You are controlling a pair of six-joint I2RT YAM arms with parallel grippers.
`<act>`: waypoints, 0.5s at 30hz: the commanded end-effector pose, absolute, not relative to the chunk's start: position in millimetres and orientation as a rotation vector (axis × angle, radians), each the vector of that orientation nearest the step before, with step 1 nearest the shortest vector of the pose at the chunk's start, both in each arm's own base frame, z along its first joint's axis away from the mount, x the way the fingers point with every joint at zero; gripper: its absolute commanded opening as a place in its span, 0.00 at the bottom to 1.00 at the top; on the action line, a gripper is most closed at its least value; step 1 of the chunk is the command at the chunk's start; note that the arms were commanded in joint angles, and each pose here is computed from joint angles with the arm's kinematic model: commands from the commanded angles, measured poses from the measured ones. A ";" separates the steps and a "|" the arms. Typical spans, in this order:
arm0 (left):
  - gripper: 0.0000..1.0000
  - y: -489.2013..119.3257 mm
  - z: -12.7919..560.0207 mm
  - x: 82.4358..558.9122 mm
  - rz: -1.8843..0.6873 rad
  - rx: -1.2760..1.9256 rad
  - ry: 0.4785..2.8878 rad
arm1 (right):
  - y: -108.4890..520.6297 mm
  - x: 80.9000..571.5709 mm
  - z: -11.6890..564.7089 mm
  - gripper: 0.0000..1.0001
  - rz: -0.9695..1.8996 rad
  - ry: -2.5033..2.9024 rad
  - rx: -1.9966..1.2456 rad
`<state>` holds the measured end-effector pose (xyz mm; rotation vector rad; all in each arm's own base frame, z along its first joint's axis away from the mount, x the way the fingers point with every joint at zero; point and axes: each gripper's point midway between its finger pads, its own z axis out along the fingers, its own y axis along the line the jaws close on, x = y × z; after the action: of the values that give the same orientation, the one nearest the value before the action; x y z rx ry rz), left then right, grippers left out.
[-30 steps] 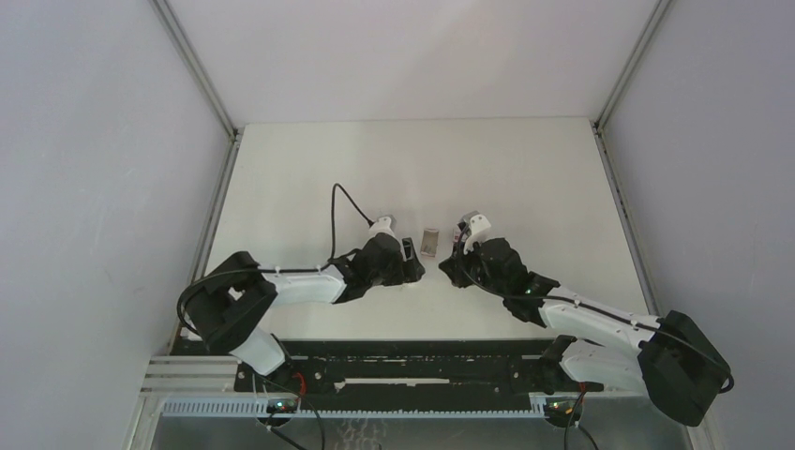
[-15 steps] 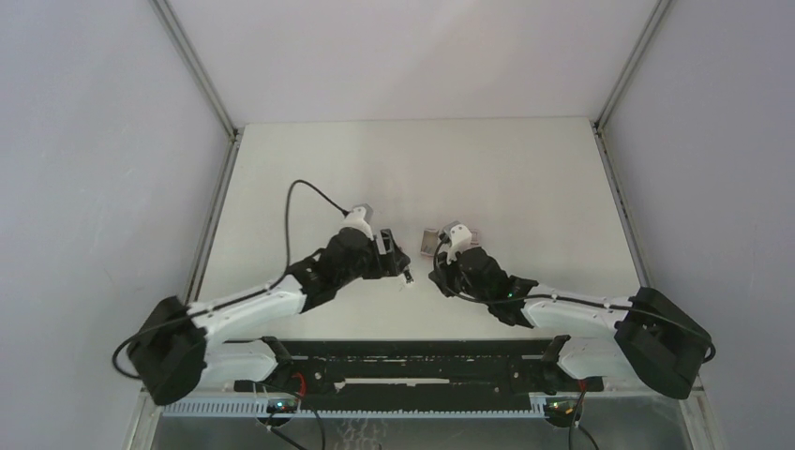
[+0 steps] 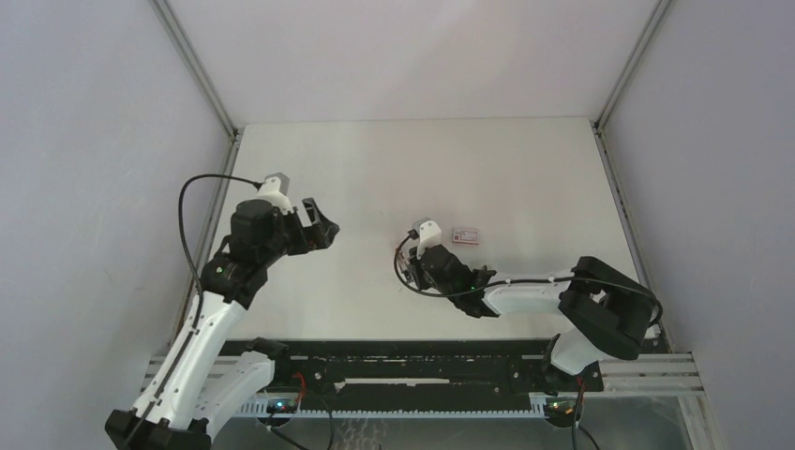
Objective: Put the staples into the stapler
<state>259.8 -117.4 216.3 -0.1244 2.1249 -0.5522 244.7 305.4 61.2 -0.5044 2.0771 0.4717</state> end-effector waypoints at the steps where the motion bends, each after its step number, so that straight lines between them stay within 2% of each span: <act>1: 0.93 -98.5 220.1 256.0 -0.493 -0.068 2.122 | 327.6 256.7 74.1 0.02 0.482 2.024 -0.453; 15: 0.93 -84.8 211.2 265.6 -0.447 -0.096 2.114 | 338.5 259.5 61.6 0.02 0.457 2.041 -0.490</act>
<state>263.6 -87.5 209.3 -0.1271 2.1377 -0.4595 252.7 322.2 42.8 -0.5208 2.0971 0.4137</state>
